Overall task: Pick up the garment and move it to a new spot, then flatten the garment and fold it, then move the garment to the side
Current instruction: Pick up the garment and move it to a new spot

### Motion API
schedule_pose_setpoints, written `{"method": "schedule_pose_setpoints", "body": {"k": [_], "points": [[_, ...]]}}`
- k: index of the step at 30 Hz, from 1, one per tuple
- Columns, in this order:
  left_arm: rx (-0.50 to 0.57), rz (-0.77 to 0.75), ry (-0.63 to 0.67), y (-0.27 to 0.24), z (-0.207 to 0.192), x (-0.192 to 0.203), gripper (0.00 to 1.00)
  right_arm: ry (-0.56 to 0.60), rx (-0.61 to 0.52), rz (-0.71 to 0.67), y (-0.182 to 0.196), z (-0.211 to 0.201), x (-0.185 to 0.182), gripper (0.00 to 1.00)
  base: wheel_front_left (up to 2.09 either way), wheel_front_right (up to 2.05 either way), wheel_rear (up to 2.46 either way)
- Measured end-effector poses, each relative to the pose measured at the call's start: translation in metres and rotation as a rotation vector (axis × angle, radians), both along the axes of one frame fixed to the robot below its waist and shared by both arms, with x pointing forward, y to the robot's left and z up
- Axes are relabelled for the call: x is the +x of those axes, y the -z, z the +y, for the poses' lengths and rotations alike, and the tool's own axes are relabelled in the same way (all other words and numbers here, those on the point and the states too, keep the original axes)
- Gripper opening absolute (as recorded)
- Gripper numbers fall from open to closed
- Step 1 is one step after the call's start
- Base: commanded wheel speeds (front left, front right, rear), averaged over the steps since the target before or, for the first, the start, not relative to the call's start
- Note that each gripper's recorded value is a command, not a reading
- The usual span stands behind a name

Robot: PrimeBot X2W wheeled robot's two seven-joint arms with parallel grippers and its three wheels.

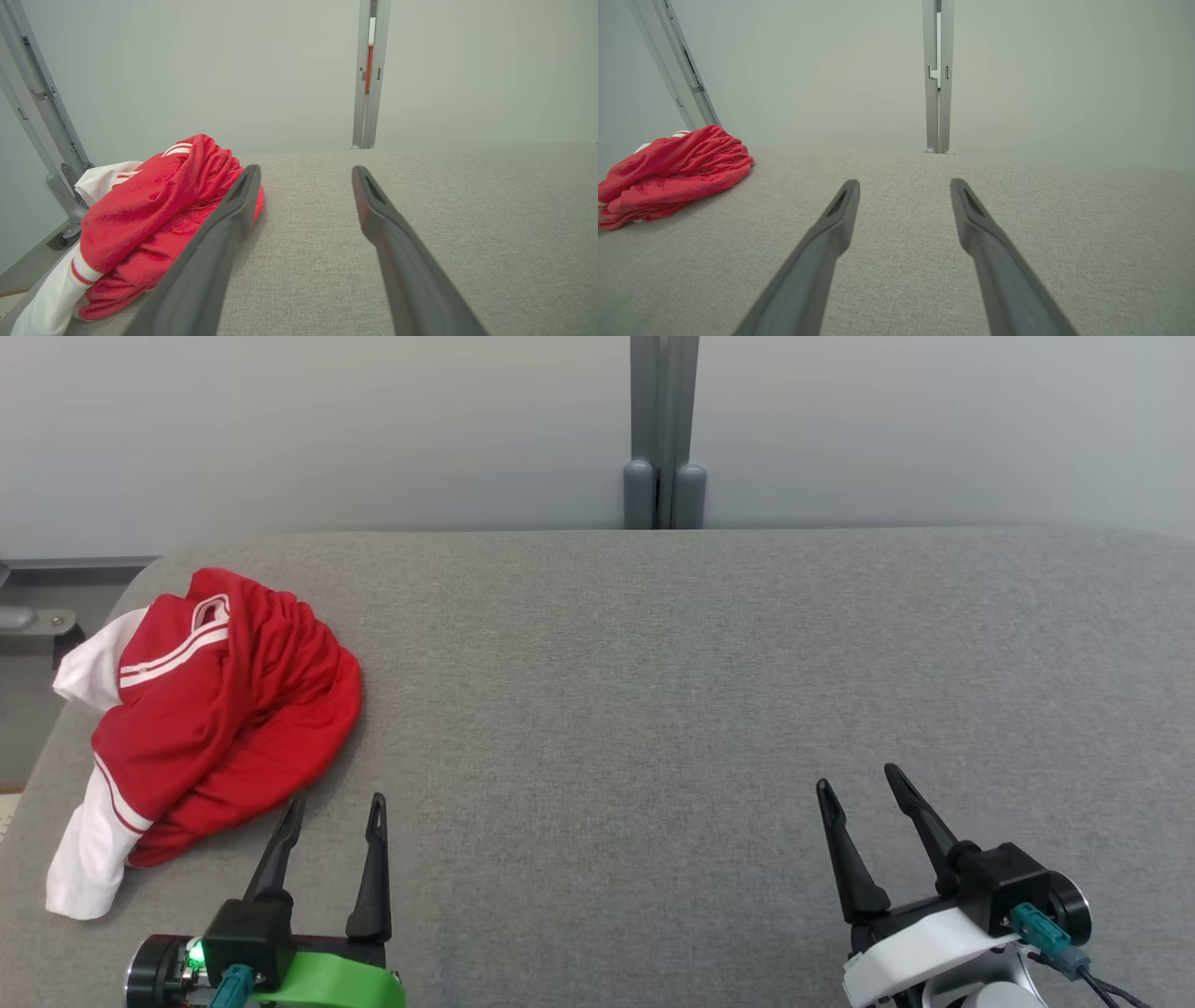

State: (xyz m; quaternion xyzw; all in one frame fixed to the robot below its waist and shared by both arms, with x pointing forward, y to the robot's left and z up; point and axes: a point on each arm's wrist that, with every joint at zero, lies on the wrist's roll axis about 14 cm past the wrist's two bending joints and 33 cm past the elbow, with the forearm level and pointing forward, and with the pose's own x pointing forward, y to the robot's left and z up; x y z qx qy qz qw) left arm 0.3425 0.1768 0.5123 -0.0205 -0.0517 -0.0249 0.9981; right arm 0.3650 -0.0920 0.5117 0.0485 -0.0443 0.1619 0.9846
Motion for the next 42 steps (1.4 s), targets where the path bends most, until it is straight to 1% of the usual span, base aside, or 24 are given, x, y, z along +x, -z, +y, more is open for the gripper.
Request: {"method": "schedule_pose_setpoints", "body": {"k": [7, 16, 32, 37, 42], "points": [[-0.004, 0.011, -0.098, 0.003, 0.029, -0.013, 1.0, -0.054, 0.009, 0.015, 0.004, 0.018, 0.009, 1.0, 0.0, 0.0, 0.0], [0.003, 0.016, -0.219, 0.005, 0.065, -0.039, 1.0, -0.158, 0.018, 0.025, 0.006, 0.054, 0.016, 1.0, 0.0, 0.0, 0.0], [-0.005, 0.021, -0.415, 0.008, 0.111, -0.096, 1.0, -0.336, 0.014, 0.043, 0.01, 0.114, 0.011, 1.0, 0.0, 0.0, 0.0], [-0.006, 0.021, -0.458, 0.009, 0.12, -0.11, 1.0, -0.373, 0.015, 0.039, 0.008, 0.126, 0.009, 1.0, 0.0, 0.0, 0.0], [-0.001, 0.008, -0.487, 0.004, 0.127, -0.115, 1.0, -0.387, 0.015, 0.042, 0.009, 0.131, 0.008, 1.0, 0.0, 0.0, 0.0]]}}
